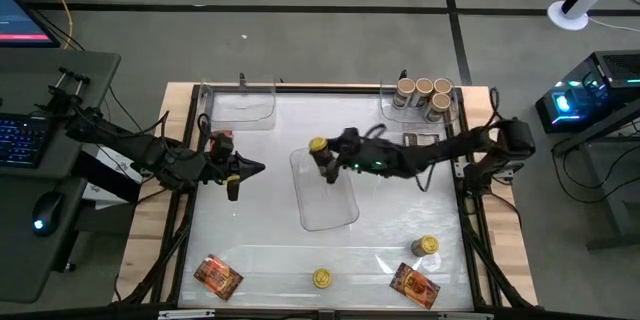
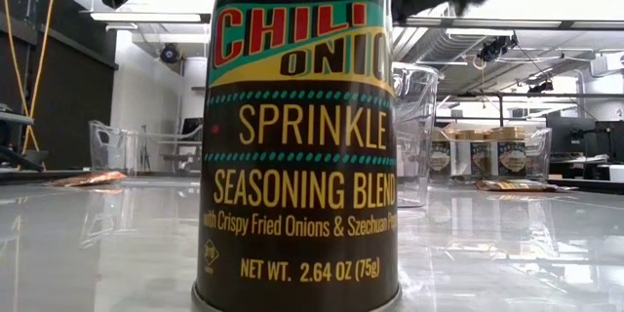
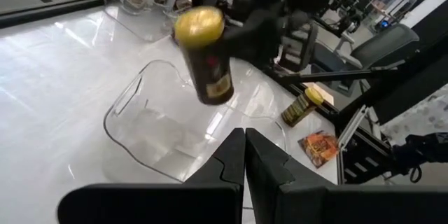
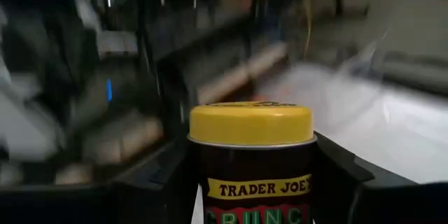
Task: Sort spices by type
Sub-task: Put the top center yellow seasoning bottle into the bottom transparent bin
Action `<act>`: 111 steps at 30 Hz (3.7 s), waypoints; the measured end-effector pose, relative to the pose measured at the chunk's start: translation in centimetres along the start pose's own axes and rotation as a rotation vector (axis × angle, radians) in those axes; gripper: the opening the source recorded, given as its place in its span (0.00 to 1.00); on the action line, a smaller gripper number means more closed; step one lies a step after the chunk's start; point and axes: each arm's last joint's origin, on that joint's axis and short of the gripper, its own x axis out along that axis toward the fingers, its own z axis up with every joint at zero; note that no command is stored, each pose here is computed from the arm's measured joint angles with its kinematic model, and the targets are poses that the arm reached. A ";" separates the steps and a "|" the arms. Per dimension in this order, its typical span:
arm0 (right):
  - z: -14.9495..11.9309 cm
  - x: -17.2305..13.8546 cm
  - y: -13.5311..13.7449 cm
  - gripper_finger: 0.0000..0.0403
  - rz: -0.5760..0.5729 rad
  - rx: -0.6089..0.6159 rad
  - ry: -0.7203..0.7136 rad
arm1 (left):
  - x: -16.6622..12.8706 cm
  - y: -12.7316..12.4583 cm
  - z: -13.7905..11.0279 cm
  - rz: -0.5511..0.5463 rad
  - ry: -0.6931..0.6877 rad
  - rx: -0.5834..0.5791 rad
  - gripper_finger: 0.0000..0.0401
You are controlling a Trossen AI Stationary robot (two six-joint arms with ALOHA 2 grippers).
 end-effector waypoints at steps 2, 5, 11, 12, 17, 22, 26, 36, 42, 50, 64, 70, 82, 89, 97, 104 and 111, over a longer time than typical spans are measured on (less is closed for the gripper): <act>-1.1 -0.2 -0.2 0.49 -0.022 0.032 -0.090 | 0.0 0.0 0.0 0.001 0.000 0.000 0.00; -3.1 0.4 -0.6 0.49 -0.070 0.017 -0.080 | 0.0 0.1 0.0 0.010 -0.001 0.005 0.00; -4.5 3.2 0.0 0.49 -0.080 -0.008 -0.057 | 0.0 0.1 0.0 0.025 -0.011 0.013 0.00; -4.8 3.5 0.0 0.49 -0.087 -0.028 -0.044 | 0.0 0.1 0.0 0.025 -0.011 0.013 0.00; -5.4 4.8 0.3 0.54 -0.095 -0.060 -0.027 | 0.0 0.2 0.0 0.028 -0.011 0.014 0.00; -6.3 4.9 -0.2 0.56 -0.134 -0.049 0.046 | 0.0 0.2 -0.1 0.033 -0.005 0.019 0.00; -6.6 4.8 -0.4 0.54 -0.149 -0.059 0.076 | 0.0 0.3 -0.2 0.044 0.005 0.028 0.00; -7.8 4.5 -1.1 0.54 -0.200 -0.111 0.211 | 0.0 0.5 -0.4 0.060 0.019 0.042 0.00; -8.0 4.5 -1.0 0.56 -0.157 -0.112 0.245 | 0.0 0.6 -0.4 0.065 0.024 0.047 0.00; -8.0 4.5 -0.8 0.64 -0.103 -0.104 0.274 | 0.0 0.6 -0.5 0.072 0.032 0.054 0.00; -4.9 2.7 -0.5 0.71 -0.113 -0.249 0.334 | 0.0 0.7 -0.5 0.076 0.038 0.058 0.00; -4.0 2.4 -0.3 0.72 -0.090 -0.313 0.317 | 0.0 0.8 -0.7 0.082 0.051 0.066 0.00; -1.7 1.4 0.8 0.63 0.028 -0.339 0.301 | -0.1 1.0 -0.9 0.101 0.071 0.076 0.00; 1.6 3.1 4.0 0.12 0.069 -0.377 0.481 | -0.1 1.1 -0.9 0.110 0.074 0.081 0.00; 3.1 7.6 4.9 0.01 0.103 -0.362 0.799 | -0.1 1.1 -0.9 0.115 0.071 0.083 0.00; 1.4 9.1 4.8 0.00 0.133 -0.380 0.898 | -0.1 1.1 -0.9 0.121 0.072 0.087 0.00; 0.6 9.4 4.4 0.00 0.064 -0.415 0.902 | -0.1 1.3 -0.9 0.146 0.055 0.093 0.00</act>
